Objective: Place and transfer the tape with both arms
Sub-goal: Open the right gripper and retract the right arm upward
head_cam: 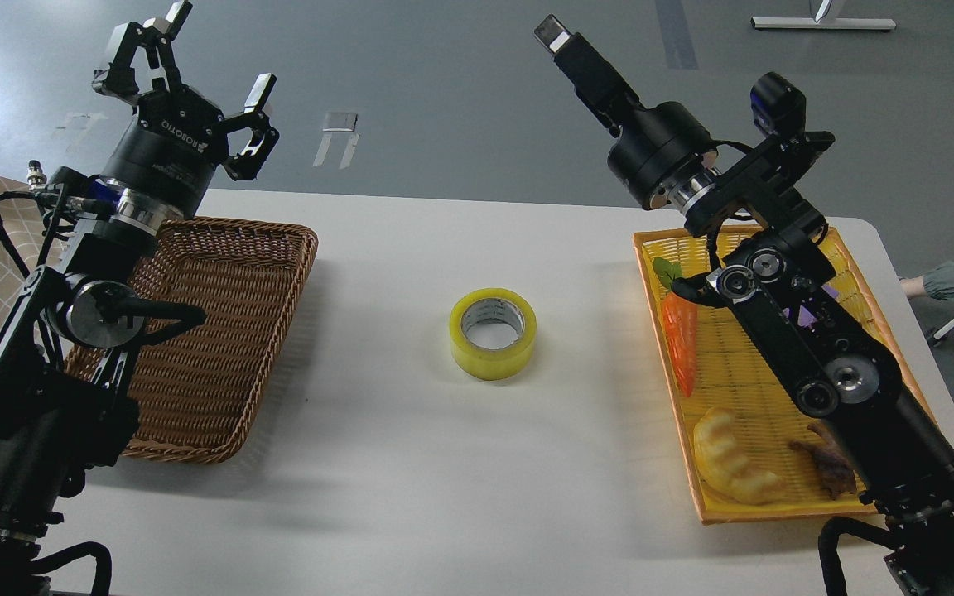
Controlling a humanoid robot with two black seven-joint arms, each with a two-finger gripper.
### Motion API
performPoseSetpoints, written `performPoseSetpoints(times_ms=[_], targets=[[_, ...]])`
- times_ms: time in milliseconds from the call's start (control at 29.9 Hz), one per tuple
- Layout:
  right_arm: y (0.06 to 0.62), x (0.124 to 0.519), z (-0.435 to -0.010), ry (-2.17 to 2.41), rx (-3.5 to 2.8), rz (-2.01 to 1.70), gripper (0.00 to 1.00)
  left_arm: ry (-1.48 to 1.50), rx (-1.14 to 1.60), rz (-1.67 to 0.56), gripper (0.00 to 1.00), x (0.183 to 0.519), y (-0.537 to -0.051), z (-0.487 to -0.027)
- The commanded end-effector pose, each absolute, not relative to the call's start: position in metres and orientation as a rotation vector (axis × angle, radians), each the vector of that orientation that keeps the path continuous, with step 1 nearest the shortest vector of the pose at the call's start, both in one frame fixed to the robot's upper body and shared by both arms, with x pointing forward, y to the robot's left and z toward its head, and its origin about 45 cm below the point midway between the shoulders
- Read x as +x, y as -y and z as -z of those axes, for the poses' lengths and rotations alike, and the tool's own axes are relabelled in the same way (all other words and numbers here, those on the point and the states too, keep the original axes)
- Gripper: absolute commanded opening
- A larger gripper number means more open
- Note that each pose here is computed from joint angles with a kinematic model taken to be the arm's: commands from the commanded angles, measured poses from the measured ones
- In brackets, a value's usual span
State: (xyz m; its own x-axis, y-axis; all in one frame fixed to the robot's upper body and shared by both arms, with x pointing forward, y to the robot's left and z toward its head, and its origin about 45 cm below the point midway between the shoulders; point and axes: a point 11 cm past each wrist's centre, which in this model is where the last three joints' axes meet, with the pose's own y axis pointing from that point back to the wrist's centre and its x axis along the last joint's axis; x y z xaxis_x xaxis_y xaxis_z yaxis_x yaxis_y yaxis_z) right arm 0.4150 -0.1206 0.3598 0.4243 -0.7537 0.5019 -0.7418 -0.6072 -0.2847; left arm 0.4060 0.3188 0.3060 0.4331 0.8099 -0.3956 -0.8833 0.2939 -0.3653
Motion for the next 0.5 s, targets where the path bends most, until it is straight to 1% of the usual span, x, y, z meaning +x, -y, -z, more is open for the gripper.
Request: performPoseSetpoints(times_ms=[0, 100, 134, 201, 267, 368, 468], targets=[[0.163, 0.405, -0.388, -1.247, -2.630, 0.772, 1.00, -0.136, -0.591, -1.117, 0.98, 0.405, -0.315, -0.309], [0.205, 0.393, -0.403, -1.152, -2.602, 0.594, 1.00, -0.128, -0.605, -1.085, 0.98, 0.403, -0.310, -0.313], [0.221, 0.387, -0.408, -1.137, -2.584, 0.580, 1.00, -0.122, -0.611, -1.073, 0.98, 0.402, -0.307, -0.315], [0.236, 0.380, -0.412, -1.117, -2.567, 0.580, 1.00, -0.116, -0.627, -1.060, 0.98, 0.401, -0.304, -0.317], [0.266, 0.375, -0.420, -1.199, -2.472, 0.580, 1.00, -0.092, -0.661, -1.037, 0.98, 0.398, -0.303, -0.323], [0.311, 0.366, -0.414, -1.319, -2.343, 0.501, 1.00, -0.047, -0.721, -1.021, 0.98, 0.393, -0.302, -0.336], [0.328, 0.361, -0.411, -1.355, -2.287, 0.451, 1.00, -0.036, -0.737, -1.012, 0.98, 0.390, -0.301, -0.340]])
